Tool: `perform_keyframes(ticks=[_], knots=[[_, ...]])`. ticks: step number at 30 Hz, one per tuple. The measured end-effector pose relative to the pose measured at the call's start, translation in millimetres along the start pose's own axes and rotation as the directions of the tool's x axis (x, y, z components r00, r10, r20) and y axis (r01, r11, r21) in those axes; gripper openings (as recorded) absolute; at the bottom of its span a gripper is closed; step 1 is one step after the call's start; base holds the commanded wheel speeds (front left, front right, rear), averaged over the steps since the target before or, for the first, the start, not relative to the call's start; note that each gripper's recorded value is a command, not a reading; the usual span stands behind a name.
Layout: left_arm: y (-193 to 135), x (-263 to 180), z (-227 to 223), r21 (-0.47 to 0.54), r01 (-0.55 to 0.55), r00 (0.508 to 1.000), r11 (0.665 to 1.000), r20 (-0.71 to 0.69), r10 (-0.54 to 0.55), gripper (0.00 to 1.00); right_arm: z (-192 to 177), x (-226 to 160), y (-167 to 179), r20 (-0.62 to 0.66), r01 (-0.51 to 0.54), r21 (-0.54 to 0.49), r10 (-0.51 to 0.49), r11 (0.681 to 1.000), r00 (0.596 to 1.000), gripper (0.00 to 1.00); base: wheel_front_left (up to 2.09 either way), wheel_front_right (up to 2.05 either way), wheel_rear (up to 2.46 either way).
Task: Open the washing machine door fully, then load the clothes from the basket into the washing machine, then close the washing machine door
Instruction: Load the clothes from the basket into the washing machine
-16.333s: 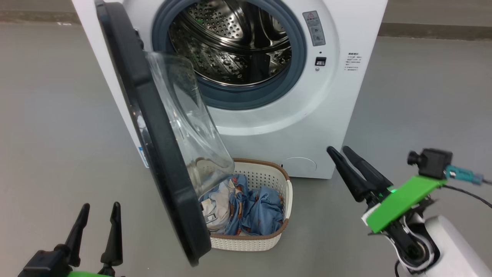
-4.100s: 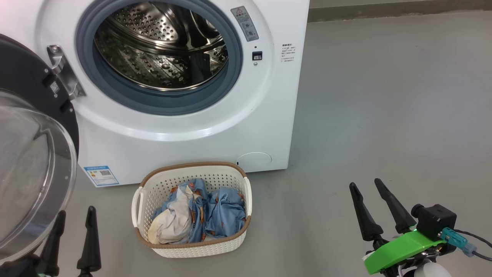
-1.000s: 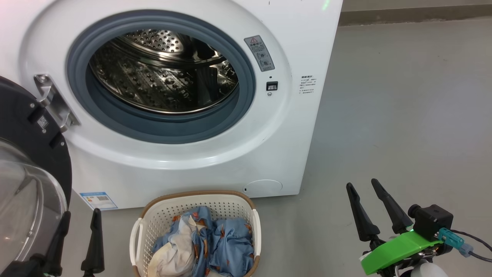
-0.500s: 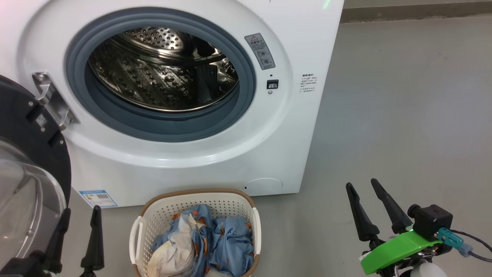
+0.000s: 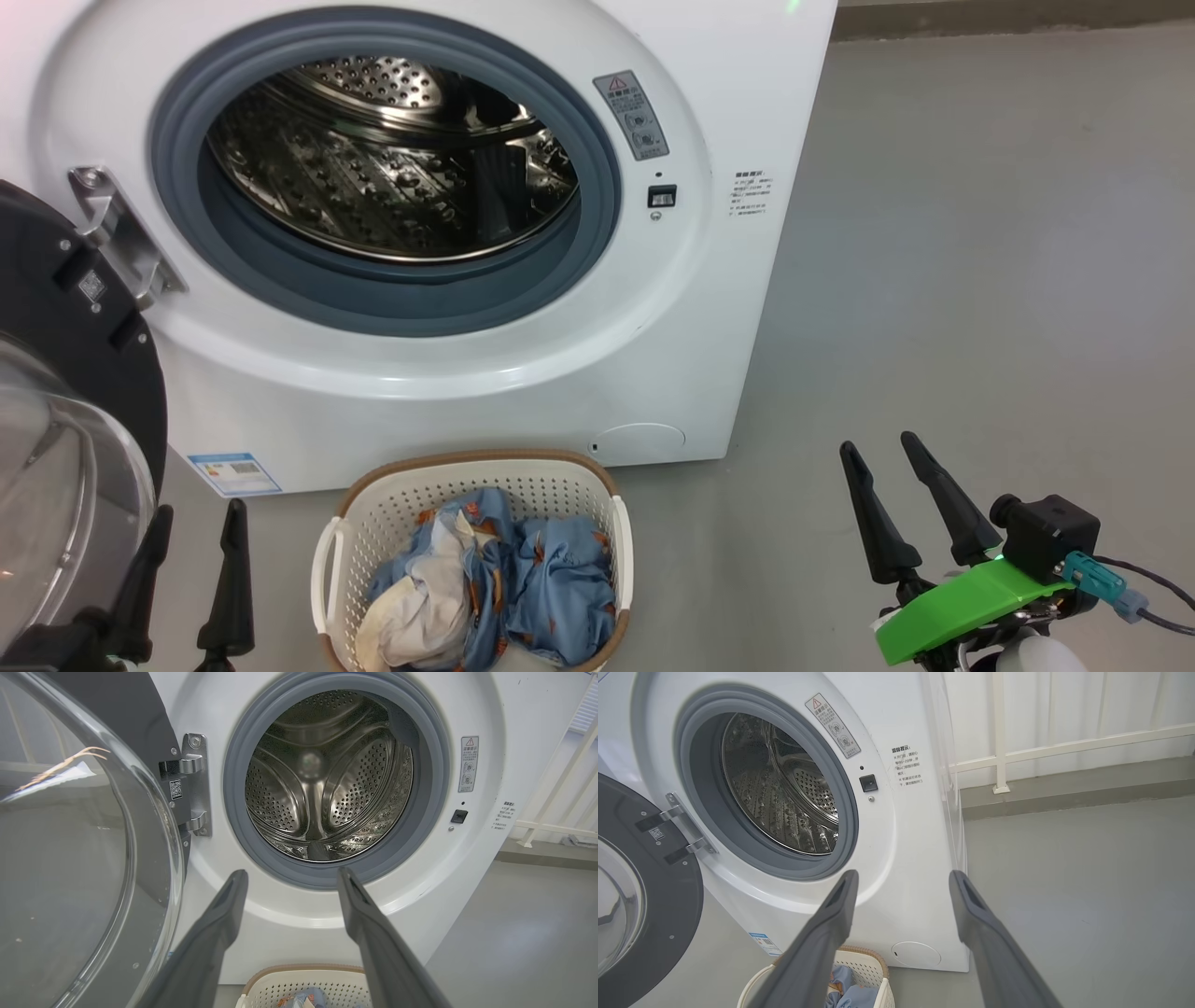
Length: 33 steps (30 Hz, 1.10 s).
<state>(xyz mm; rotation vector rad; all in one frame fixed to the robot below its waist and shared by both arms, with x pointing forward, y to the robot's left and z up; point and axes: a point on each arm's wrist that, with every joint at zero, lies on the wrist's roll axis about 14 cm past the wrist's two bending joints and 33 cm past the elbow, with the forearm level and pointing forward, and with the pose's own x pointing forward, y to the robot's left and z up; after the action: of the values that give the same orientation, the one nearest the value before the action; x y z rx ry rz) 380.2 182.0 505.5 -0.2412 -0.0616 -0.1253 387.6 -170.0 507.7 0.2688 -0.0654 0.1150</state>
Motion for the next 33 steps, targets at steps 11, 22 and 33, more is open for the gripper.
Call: perform_keyframes(ticks=[11,22,33], knots=[[0.5,14.1,-11.5,0.000,0.012,0.999,1.000,-0.030,-0.012,1.00,-9.8,9.6,-3.8,-0.020,0.017,0.008,-0.017,1.000,1.000,1.00,0.00,0.00,0.00],[1.3,44.3,-32.2,-0.004,0.047,0.996,0.999,-0.078,-0.048,1.00,-24.4,30.4,-14.9,-0.043,0.049,-0.005,-0.049,0.999,0.998,1.00,0.00,0.00,0.00],[-6.3,66.5,-79.8,-0.077,0.095,0.975,0.992,-0.195,-0.108,1.00,-46.5,47.0,-23.4,-0.085,0.067,-0.017,-0.068,0.998,0.994,1.00,0.00,0.00,0.00]])
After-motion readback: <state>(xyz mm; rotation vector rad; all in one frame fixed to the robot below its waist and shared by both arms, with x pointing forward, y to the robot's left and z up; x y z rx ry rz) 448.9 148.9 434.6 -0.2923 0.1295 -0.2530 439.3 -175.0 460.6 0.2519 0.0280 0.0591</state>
